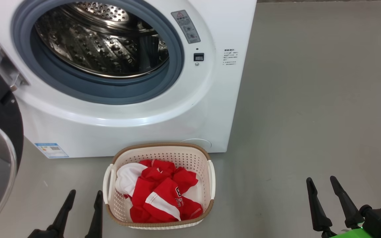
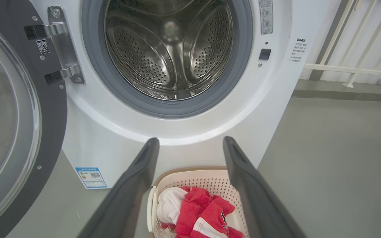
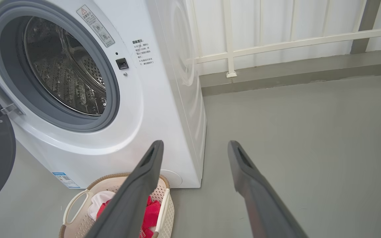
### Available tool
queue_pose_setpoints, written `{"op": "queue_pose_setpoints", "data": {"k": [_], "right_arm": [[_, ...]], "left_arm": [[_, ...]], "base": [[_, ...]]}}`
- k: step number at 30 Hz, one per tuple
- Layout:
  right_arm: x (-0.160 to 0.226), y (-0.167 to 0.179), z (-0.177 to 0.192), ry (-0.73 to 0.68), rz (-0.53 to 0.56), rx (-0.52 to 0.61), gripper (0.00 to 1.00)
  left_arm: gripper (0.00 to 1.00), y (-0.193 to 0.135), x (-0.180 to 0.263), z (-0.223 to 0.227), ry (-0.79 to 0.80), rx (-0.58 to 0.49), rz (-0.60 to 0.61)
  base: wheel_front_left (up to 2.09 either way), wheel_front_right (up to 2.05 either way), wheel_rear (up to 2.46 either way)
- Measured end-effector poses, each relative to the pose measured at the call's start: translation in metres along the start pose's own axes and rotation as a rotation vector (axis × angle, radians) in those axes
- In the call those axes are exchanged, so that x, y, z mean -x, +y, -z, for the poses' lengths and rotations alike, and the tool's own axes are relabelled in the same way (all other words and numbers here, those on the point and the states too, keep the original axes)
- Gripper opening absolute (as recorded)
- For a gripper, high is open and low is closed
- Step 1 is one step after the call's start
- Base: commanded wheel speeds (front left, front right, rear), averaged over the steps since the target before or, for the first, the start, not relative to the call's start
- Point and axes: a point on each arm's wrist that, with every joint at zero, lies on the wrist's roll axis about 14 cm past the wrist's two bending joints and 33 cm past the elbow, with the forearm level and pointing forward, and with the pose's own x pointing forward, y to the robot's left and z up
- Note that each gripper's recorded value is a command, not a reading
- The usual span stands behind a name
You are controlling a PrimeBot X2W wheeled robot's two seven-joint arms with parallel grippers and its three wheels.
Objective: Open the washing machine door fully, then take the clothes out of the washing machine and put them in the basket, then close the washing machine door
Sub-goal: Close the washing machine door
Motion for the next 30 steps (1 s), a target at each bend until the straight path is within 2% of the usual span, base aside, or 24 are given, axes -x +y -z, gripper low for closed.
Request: {"op": "queue_pose_setpoints", "data": {"k": [11, 30], "right_arm": [[-0.014, 0.031, 0.014, 0.043, -0.102, 0.017, 1.0], [-0.038, 0.145, 0.052, 0.161, -0.494, 0.078, 1.0]], "left_arm": [[1.0, 0.023, 0.017, 0.006, 0.016, 0.028, -0.097], [1.0, 0.095, 0.102, 0.011, 0.005, 0.106, -0.437]], "base": [[0.0, 0.0, 0.0], [0.0, 0.0, 0.0]]}}
